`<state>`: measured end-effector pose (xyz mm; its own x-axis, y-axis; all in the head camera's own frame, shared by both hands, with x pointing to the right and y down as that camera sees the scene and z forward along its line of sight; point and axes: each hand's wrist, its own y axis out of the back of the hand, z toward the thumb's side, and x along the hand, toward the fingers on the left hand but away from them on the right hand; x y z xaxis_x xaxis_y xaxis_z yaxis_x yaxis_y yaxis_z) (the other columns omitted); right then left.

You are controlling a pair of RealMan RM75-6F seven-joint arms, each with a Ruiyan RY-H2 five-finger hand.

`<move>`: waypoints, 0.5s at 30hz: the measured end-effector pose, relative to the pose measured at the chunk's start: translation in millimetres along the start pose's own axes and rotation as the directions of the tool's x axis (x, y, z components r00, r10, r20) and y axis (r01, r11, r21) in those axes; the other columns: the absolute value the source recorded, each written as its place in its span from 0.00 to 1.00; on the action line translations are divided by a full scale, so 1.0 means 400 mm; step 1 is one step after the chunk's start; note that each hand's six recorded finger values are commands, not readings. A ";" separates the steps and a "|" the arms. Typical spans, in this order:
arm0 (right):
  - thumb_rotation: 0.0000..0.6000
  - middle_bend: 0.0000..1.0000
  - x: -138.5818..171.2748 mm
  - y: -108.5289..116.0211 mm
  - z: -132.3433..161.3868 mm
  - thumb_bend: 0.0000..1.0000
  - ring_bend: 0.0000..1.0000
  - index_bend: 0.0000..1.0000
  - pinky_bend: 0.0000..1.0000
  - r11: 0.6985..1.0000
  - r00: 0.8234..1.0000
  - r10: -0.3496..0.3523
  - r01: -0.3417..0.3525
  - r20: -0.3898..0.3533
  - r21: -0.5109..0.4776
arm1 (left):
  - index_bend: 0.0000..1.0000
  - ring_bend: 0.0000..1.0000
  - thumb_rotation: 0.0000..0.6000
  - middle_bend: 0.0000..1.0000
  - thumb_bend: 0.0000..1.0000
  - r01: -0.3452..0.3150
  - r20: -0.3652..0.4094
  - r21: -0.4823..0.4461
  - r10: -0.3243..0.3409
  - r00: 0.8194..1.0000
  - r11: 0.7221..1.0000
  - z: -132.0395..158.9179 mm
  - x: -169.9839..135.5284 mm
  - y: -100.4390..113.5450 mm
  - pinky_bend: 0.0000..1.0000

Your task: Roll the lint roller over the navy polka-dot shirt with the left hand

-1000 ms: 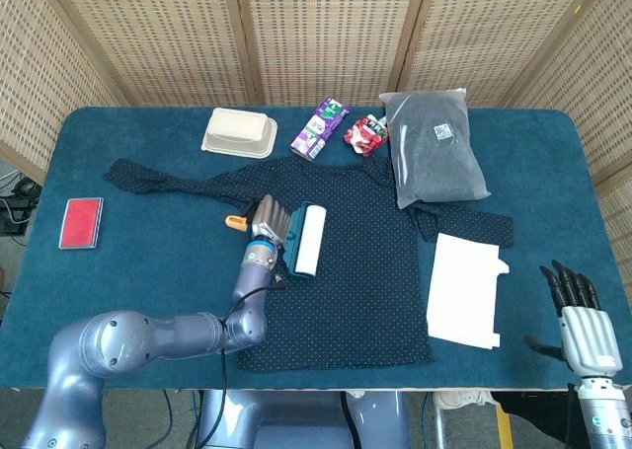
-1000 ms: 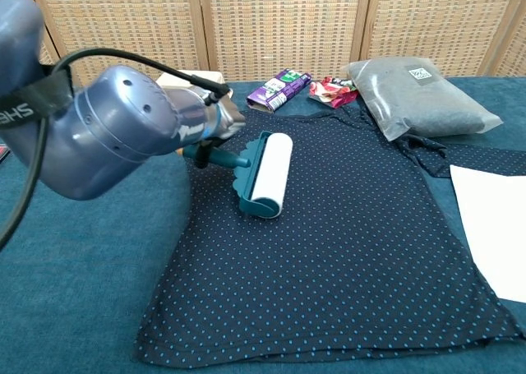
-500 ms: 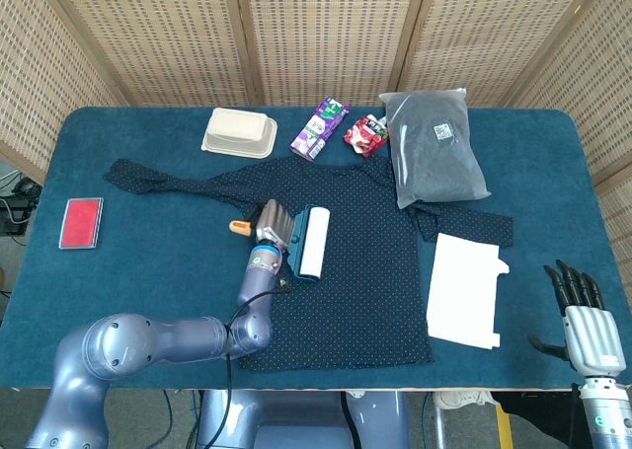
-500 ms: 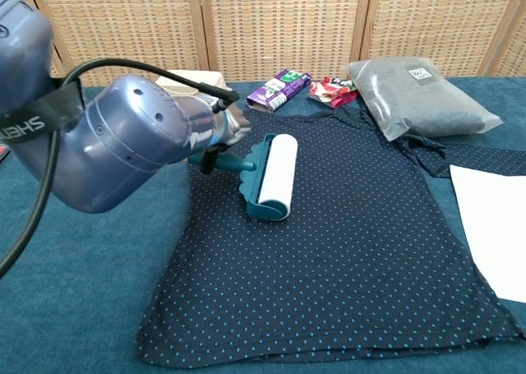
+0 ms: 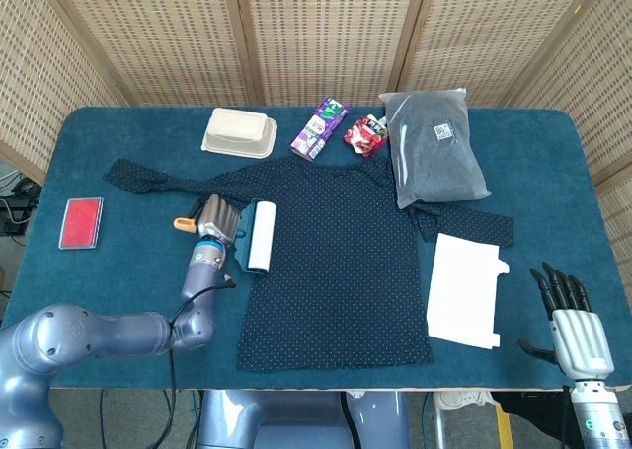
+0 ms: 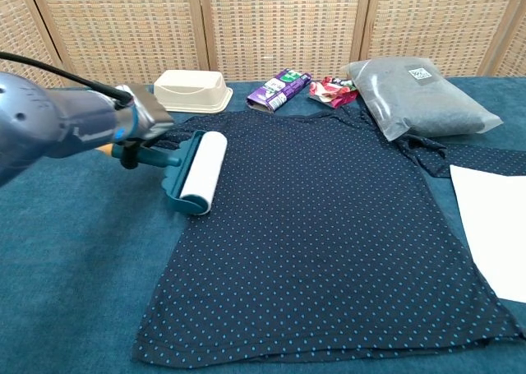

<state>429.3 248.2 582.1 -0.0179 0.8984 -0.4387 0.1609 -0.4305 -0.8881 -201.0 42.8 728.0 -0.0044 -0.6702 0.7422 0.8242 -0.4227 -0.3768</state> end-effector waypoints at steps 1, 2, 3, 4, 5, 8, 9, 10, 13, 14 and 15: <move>1.00 0.00 0.000 0.000 0.001 0.10 0.00 0.00 0.00 1.000 1.000 0.000 0.000 -0.001 -0.001 | 0.91 0.64 1.00 0.79 1.00 0.005 -0.006 -0.003 -0.005 1.000 1.000 -0.012 0.000 -0.013 0.61; 1.00 0.00 0.000 0.000 0.002 0.10 0.00 0.00 0.00 1.000 1.000 0.000 0.000 -0.001 -0.002 | 0.91 0.64 1.00 0.79 1.00 0.009 -0.012 -0.007 -0.009 1.000 1.000 -0.024 0.000 -0.025 0.61; 1.00 0.00 0.000 0.001 0.003 0.10 0.00 0.00 0.00 1.000 1.000 0.000 0.000 -0.002 -0.003 | 0.91 0.64 1.00 0.79 1.00 0.010 -0.016 -0.011 -0.010 1.000 1.000 -0.033 0.000 -0.032 0.61; 1.00 0.00 0.000 0.001 0.004 0.10 0.00 0.00 0.00 1.000 1.000 -0.001 0.001 -0.003 -0.004 | 0.91 0.64 1.00 0.79 1.00 0.009 -0.018 -0.017 -0.009 1.000 1.000 -0.040 0.000 -0.035 0.61; 1.00 0.00 0.000 0.002 0.005 0.10 0.00 0.00 0.00 1.000 1.000 -0.001 0.001 -0.005 -0.005 | 0.91 0.64 1.00 0.79 1.00 0.004 -0.017 -0.025 -0.004 1.000 1.000 -0.043 -0.001 -0.034 0.61; 1.00 0.00 0.001 0.003 0.005 0.10 0.00 0.00 0.00 1.000 1.000 -0.002 0.002 -0.006 -0.009 | 0.92 0.64 1.00 0.79 1.00 -0.014 -0.009 -0.041 0.013 1.000 0.999 -0.036 -0.004 -0.016 0.61; 1.00 0.00 0.000 0.004 0.005 0.10 0.00 0.00 0.00 1.000 1.000 -0.003 0.003 -0.006 -0.010 | 0.92 0.64 1.00 0.79 1.00 -0.019 -0.006 -0.046 0.018 1.000 0.999 -0.032 -0.005 -0.009 0.61; 1.00 0.00 0.000 0.005 0.005 0.10 0.00 0.00 0.00 1.000 1.000 -0.004 0.004 -0.006 -0.011 | 0.92 0.64 1.00 0.79 1.00 -0.022 -0.002 -0.050 0.022 1.000 0.999 -0.027 -0.005 -0.002 0.61; 1.00 0.00 0.001 0.008 0.003 0.10 0.00 0.00 0.00 1.000 1.000 -0.007 0.007 -0.005 -0.014 | 0.91 0.64 1.00 0.79 1.00 -0.033 0.010 -0.060 0.033 0.999 0.998 -0.007 -0.008 0.020 0.61; 1.00 0.00 0.001 0.009 0.003 0.10 0.00 0.00 0.00 1.000 1.000 -0.008 0.008 -0.004 -0.015 | 0.91 0.64 1.00 0.79 1.00 -0.037 0.015 -0.063 0.038 0.999 0.997 0.002 -0.009 0.029 0.61; 1.00 0.00 0.001 0.011 0.002 0.10 0.00 0.00 0.00 1.000 1.000 -0.009 0.009 -0.004 -0.016 | 0.91 0.64 1.00 0.79 1.00 -0.039 0.019 -0.065 0.041 0.999 0.997 0.009 -0.010 0.035 0.61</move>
<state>429.3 246.6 578.1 -0.0155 0.9027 -0.4300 0.1764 -0.4209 -0.8898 -187.4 41.6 721.7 0.0401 -0.6750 0.7368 0.7850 -0.4349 -0.4412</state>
